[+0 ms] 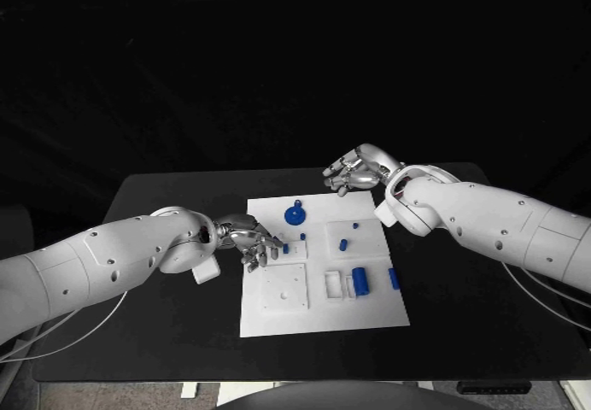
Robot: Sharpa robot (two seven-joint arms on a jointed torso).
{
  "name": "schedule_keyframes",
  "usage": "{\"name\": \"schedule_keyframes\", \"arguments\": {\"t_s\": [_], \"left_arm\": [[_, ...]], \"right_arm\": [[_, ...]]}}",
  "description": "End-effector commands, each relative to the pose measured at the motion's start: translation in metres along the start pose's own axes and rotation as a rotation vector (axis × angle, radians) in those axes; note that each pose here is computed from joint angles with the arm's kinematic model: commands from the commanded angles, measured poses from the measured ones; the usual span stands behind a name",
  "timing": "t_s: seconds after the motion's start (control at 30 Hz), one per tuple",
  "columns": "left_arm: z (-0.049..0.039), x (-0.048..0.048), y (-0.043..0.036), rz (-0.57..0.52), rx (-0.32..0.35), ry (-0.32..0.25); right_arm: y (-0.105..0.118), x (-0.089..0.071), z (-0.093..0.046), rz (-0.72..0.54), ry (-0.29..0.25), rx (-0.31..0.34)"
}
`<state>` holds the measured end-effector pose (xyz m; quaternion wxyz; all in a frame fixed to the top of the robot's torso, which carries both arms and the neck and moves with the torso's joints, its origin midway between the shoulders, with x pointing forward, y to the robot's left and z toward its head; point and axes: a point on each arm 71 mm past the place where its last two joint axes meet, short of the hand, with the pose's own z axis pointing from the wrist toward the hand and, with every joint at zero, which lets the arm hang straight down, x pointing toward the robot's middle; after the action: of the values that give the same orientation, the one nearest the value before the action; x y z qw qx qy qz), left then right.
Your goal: Assemble the parts on the task board
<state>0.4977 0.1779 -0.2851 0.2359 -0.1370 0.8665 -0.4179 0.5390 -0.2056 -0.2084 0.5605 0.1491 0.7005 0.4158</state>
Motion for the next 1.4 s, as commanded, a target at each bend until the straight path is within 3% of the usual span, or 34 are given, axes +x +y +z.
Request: {"name": "schedule_keyframes", "arguments": {"t_s": [0.03,0.17,0.43,0.67,0.97,1.4], "left_arm": [[-0.0035,0.0113,-0.0099,-0.099,0.116,0.114],[-0.0087,0.0180,-0.0116,-0.139,0.144,0.173],[-0.0151,0.0273,-0.0156,-0.217,0.193,0.267],[-0.0191,0.0301,-0.0185,-0.307,0.233,0.309],[-0.0206,0.0336,-0.0194,-0.325,0.235,0.328],[-0.0240,0.0287,-0.0119,-0.296,0.207,0.301]], "right_arm": [[0.011,0.016,-0.002,-0.152,0.093,-0.074],[0.026,0.033,-0.006,-0.218,0.140,-0.141],[0.049,0.061,-0.019,-0.321,0.180,-0.277],[0.063,0.081,-0.032,-0.355,0.229,-0.364],[0.073,0.098,-0.049,-0.352,0.281,-0.427],[0.075,0.102,-0.061,-0.331,0.297,-0.450]]}}
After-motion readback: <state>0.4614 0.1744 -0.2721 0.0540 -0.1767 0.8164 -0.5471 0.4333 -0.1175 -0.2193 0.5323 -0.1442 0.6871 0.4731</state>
